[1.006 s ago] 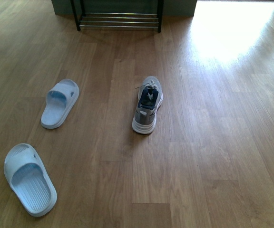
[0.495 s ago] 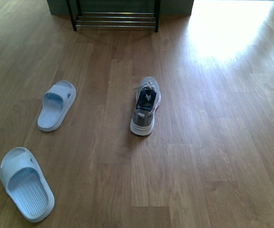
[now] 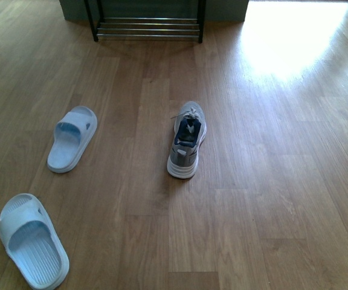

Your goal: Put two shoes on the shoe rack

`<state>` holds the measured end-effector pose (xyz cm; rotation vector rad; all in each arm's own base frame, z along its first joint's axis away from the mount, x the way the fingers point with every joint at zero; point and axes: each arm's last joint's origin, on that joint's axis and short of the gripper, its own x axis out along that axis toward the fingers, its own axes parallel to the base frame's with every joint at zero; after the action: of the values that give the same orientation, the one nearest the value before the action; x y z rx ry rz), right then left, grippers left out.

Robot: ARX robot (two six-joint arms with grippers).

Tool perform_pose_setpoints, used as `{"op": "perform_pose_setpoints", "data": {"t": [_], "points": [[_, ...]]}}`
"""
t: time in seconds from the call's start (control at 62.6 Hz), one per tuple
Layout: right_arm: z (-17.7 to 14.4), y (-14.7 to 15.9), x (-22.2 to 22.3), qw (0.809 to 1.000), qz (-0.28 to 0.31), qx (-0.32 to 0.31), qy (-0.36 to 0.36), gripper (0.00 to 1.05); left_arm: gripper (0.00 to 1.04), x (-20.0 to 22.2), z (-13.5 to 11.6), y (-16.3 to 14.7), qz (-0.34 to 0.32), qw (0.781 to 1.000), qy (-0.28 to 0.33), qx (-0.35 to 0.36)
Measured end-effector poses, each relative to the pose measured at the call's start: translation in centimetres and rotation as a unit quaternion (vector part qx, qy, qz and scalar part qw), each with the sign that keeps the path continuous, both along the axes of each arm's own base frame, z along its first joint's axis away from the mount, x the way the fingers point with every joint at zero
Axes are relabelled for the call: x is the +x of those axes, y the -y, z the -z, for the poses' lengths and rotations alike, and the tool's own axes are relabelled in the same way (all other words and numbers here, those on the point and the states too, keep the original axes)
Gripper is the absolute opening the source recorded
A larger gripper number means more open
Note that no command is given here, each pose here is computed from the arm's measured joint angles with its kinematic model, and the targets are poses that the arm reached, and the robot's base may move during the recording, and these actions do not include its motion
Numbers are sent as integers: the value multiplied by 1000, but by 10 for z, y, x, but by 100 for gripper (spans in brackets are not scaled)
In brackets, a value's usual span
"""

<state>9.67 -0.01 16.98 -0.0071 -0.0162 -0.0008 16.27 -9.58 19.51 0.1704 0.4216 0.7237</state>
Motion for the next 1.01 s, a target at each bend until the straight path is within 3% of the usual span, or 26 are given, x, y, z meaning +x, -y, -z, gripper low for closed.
{"op": "perform_pose_setpoints", "data": {"t": [1.006], "points": [[0,0,0,1000,-2,0,0,96,1,0,0,0,-1,1000,2,1]]}}
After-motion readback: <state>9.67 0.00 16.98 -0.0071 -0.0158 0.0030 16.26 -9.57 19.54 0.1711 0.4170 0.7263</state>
